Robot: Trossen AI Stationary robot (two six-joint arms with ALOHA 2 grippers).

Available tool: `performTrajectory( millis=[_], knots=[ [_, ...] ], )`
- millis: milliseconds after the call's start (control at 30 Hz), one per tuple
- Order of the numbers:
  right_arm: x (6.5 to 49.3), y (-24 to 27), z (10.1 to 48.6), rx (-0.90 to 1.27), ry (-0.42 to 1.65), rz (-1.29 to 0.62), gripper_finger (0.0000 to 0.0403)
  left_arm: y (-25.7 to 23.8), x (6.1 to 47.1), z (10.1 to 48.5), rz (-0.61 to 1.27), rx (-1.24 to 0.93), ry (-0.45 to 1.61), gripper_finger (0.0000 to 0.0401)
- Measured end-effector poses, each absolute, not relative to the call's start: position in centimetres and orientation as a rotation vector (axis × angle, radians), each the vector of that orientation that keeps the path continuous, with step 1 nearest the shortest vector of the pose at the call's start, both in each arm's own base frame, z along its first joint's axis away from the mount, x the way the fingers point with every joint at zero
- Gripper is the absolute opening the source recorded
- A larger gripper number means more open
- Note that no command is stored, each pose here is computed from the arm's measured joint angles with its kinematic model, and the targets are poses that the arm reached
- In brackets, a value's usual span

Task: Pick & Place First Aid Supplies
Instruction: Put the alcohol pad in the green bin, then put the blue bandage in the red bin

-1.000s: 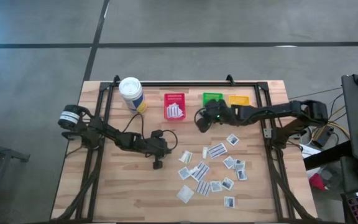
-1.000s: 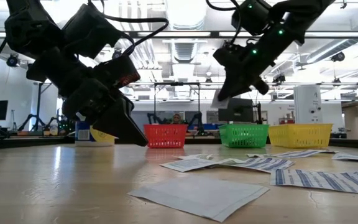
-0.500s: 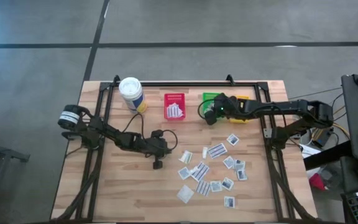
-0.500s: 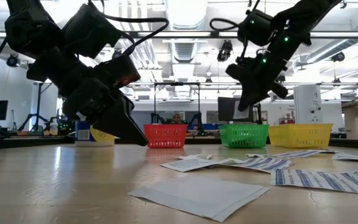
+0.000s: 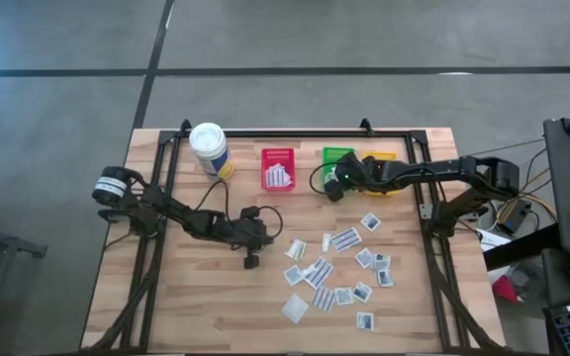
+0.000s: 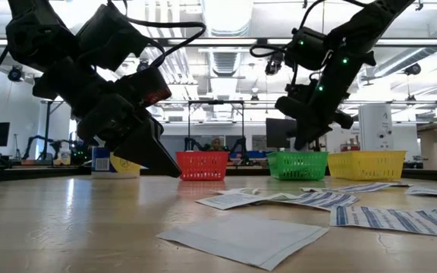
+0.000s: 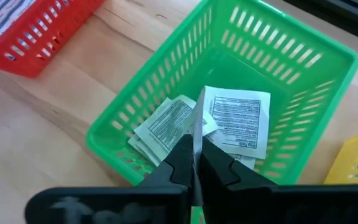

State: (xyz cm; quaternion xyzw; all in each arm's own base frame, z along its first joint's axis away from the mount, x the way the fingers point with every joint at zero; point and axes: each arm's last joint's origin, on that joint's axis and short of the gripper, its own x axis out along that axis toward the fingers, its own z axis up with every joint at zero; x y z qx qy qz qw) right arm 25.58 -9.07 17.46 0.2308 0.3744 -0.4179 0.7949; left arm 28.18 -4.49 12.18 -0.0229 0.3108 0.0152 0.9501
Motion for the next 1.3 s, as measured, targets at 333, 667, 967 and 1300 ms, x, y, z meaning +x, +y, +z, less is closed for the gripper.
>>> performTrajectory(
  millis=[333, 667, 967, 1300],
  knots=[
    [25.4, -9.7, 17.5, 0.506, 0.798, -0.921, 0.0064, -4.5, 28.2, 12.3, 0.017, -0.032, 0.624, 0.0030],
    [24.0, -10.1, 19.5, 0.551, 0.790, -0.871, 0.0124, -4.6, 28.4, 12.5, 0.001, -0.009, 0.610, 0.0030],
    [23.5, -6.2, 21.6, 0.658, 0.789, -0.678, 0.0115, -4.6, 28.5, 12.6, 0.003, -0.016, 0.606, 0.0030],
    [24.3, 0.8, 21.3, 0.593, 0.863, -0.472, 0.0090, -4.7, 29.4, 13.5, -0.001, -0.019, 0.567, 0.0030]
  ],
)
